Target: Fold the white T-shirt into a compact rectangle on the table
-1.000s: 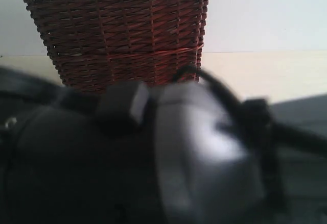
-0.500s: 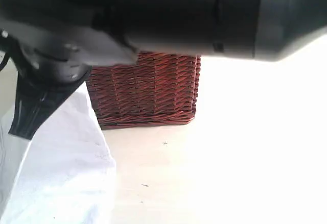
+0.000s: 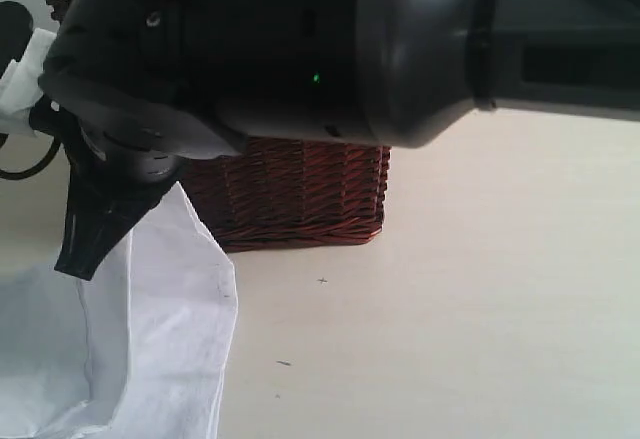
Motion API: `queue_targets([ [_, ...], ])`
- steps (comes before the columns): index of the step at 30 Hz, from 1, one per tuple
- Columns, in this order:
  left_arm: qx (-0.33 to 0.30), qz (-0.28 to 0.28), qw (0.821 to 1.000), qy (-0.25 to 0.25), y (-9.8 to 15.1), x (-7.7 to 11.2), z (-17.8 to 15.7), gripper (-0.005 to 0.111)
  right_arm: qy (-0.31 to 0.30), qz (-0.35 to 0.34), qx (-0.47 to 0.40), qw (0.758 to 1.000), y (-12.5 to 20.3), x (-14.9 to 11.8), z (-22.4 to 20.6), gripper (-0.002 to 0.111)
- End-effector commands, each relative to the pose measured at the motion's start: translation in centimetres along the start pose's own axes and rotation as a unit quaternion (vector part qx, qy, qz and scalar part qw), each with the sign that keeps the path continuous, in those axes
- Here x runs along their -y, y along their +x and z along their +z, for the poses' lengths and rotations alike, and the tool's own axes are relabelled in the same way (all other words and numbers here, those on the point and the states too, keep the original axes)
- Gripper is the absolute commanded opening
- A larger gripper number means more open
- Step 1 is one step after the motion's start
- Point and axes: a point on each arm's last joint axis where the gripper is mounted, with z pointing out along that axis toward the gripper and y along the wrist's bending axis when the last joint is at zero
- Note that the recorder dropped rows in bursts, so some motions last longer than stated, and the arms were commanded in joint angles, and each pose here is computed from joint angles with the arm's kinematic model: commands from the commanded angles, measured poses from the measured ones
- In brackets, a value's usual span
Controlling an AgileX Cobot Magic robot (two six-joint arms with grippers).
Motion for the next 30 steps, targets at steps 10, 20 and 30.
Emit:
queue_targets([
  [10,0.003,-0.001,1.000,0.003,0.0,0.0,0.0,0.000,0.027,0.029,0.021,0.999,-0.2,3.0,-5.8,0.046],
  [20,0.003,-0.001,1.000,0.003,0.0,0.0,0.0,0.000,0.003,0.062,0.052,0.997,-0.1,4.1,-10.1,0.045],
  [30,0.003,0.000,1.000,0.003,0.0,0.0,0.0,0.000,-0.020,0.065,0.042,0.997,0.2,3.9,-10.7,0.040],
])
